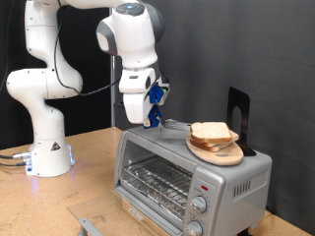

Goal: Make a piece of toast with the oven

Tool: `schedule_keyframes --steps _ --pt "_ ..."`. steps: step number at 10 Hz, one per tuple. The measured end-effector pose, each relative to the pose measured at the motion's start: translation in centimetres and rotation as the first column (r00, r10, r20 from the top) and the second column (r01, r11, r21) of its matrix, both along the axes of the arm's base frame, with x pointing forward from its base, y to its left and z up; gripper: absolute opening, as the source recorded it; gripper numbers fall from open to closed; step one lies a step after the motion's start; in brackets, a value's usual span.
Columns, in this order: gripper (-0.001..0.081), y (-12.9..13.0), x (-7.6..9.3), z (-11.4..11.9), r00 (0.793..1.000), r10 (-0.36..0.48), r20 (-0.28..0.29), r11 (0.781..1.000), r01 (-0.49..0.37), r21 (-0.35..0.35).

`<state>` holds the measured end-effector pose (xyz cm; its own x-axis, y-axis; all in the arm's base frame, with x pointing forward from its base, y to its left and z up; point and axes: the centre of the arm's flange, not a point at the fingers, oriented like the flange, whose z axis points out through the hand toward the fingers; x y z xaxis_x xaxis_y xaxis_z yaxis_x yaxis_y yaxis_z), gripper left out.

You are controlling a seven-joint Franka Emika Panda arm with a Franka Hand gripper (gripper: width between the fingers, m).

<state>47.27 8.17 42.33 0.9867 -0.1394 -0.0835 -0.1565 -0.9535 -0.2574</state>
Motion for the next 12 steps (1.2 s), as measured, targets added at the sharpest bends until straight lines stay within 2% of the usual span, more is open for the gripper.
schedule_keyframes --steps 3,5,12 --pt "0.0393 0.0 0.1 0.0 1.0 0.004 0.008 1.0 -0.004 -0.01" --pt "0.0393 0.2 0.5 0.0 0.999 0.008 0.038 0.999 -0.006 -0.048" --pt "0.0393 0.2 3.5 -0.1 0.995 -0.026 0.097 0.997 0.033 -0.074"
